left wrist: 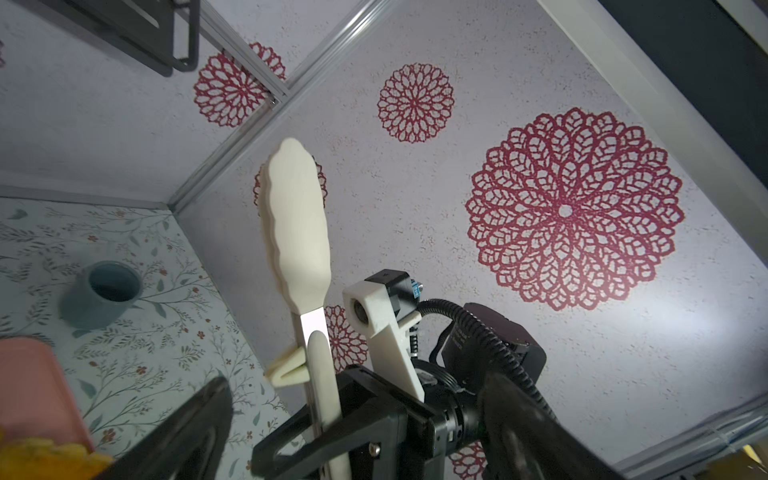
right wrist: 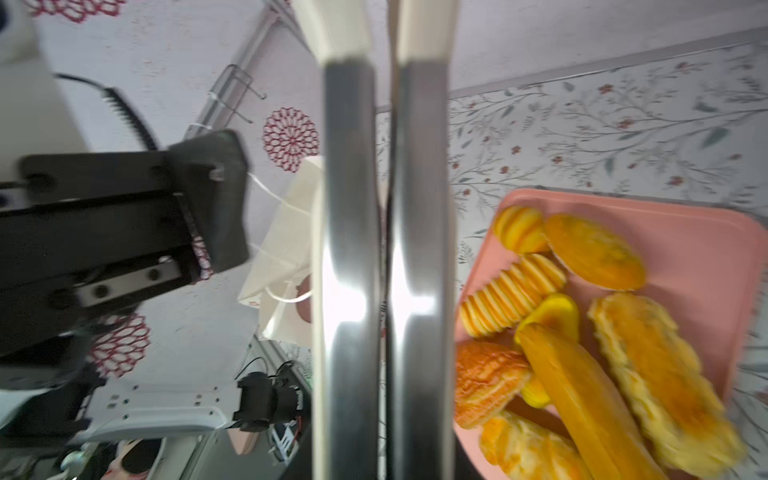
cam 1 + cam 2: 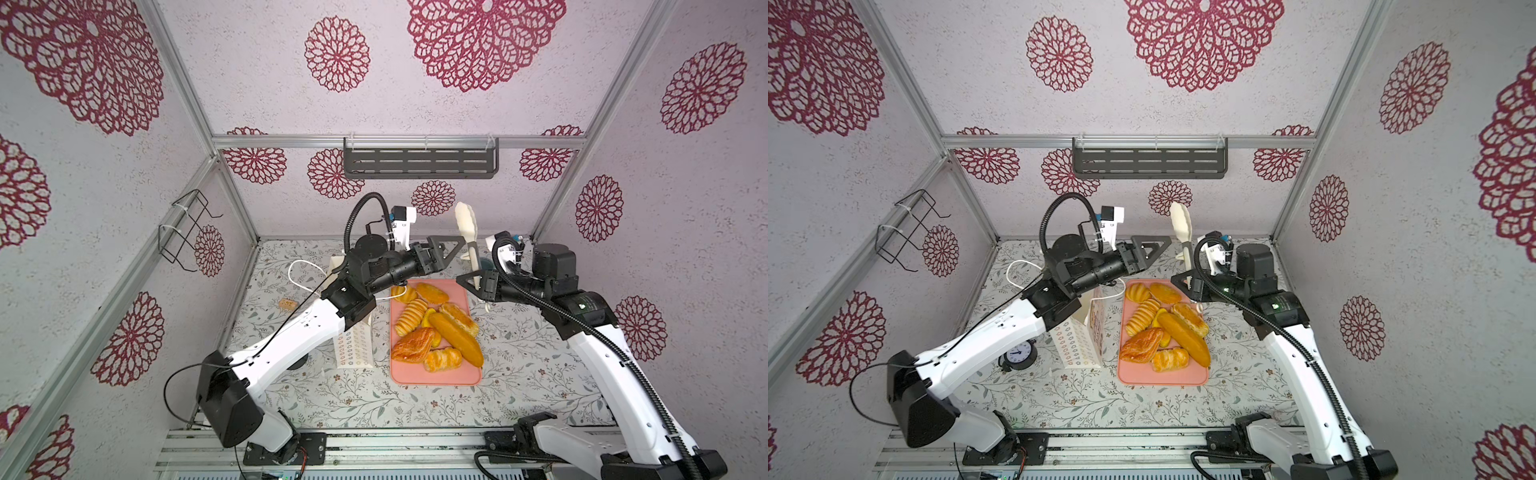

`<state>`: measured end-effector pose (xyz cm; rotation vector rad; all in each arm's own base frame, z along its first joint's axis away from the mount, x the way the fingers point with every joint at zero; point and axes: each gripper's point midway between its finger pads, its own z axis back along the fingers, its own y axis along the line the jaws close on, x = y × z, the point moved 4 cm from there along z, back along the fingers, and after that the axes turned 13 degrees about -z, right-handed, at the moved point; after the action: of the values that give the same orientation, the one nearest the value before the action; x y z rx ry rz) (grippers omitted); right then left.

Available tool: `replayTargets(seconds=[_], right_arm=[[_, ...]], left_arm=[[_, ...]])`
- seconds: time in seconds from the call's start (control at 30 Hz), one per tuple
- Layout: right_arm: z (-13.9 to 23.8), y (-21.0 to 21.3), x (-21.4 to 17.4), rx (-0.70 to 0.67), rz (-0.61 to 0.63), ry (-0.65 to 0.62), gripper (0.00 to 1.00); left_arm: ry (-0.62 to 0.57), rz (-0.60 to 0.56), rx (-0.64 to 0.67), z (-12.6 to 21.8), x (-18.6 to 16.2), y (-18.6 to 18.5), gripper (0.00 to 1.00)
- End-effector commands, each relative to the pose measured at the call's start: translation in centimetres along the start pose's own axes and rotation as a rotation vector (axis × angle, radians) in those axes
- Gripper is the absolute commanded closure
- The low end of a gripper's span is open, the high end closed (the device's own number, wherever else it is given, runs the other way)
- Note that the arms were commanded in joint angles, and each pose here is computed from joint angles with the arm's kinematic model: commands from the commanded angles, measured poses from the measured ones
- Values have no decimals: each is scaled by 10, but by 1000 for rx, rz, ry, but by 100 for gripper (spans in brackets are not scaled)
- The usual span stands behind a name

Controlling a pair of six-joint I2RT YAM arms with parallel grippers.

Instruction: Place the fake bread into the paper bag

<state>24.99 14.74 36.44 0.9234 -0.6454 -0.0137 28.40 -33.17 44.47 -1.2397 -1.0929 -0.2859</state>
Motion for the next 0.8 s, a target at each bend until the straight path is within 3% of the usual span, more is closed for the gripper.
replayTargets(seconds=[0.0, 0.23, 0.37, 0.6, 0.77], right_arm=[[11, -26, -6, -217, 5, 0, 75], [16, -63, -21, -445, -17, 59, 67], [14, -78, -31, -513, -38, 105, 66], [0, -95, -58, -597, -53, 243, 65], [-4, -96, -89, -633, -35, 360, 64]], left_arm=[[29, -120, 231, 35, 13, 8, 3], [79, -342, 754, 137, 46, 27, 3], [111, -402, 952, 186, 52, 38, 3], [199, -324, 1095, 232, 42, 74, 3], [179, -261, 1093, 248, 35, 88, 3]])
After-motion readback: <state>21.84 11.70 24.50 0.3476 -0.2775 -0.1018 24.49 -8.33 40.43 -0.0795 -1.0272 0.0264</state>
